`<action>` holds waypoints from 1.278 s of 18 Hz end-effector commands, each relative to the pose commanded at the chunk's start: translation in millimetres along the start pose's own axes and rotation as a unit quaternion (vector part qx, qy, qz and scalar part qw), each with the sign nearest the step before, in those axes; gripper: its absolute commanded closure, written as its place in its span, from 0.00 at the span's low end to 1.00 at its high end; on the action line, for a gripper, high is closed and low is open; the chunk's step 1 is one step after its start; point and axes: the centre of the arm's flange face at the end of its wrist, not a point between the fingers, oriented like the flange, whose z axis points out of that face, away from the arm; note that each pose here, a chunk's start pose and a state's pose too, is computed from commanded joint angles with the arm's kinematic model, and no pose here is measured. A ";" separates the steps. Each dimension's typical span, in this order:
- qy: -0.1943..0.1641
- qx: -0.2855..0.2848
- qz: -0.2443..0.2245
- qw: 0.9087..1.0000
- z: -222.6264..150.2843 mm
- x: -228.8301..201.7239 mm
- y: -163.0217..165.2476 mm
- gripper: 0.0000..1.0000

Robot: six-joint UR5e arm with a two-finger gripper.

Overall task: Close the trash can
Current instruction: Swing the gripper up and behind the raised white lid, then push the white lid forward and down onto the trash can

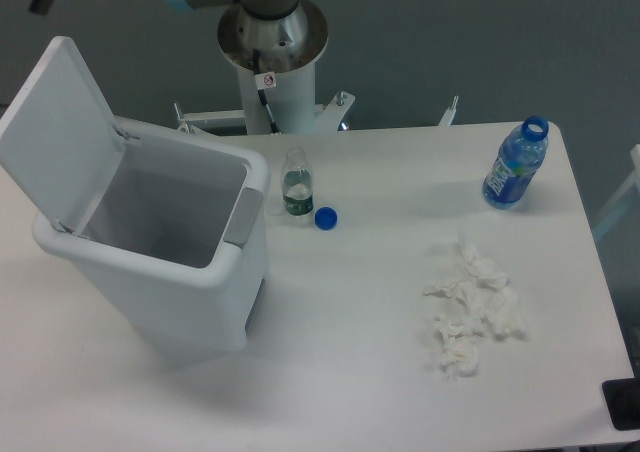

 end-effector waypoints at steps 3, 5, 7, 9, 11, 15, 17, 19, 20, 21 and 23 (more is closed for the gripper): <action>0.016 -0.015 -0.002 1.000 20.7 -0.4 -2.8 0.00; 0.022 -0.024 -0.001 0.999 31.6 -1.7 -1.3 0.00; 0.029 -0.031 0.000 0.999 42.7 -3.0 -0.2 0.00; 0.037 -0.040 0.000 0.999 55.8 -6.1 -1.5 0.00; 0.042 -0.048 0.005 0.998 66.0 -7.9 0.0 0.00; 0.045 -0.054 0.006 0.997 74.2 -11.5 1.7 0.00; 0.046 -0.056 0.005 0.997 76.8 -13.7 1.6 0.00; 0.044 -0.055 0.006 0.997 77.9 -15.2 -0.4 0.00; 0.042 -0.057 0.005 0.997 78.7 -16.2 -0.2 0.00; 0.040 -0.058 0.003 0.997 80.4 -18.7 0.6 0.00; 0.040 -0.057 0.005 0.998 80.8 -19.3 -0.6 0.00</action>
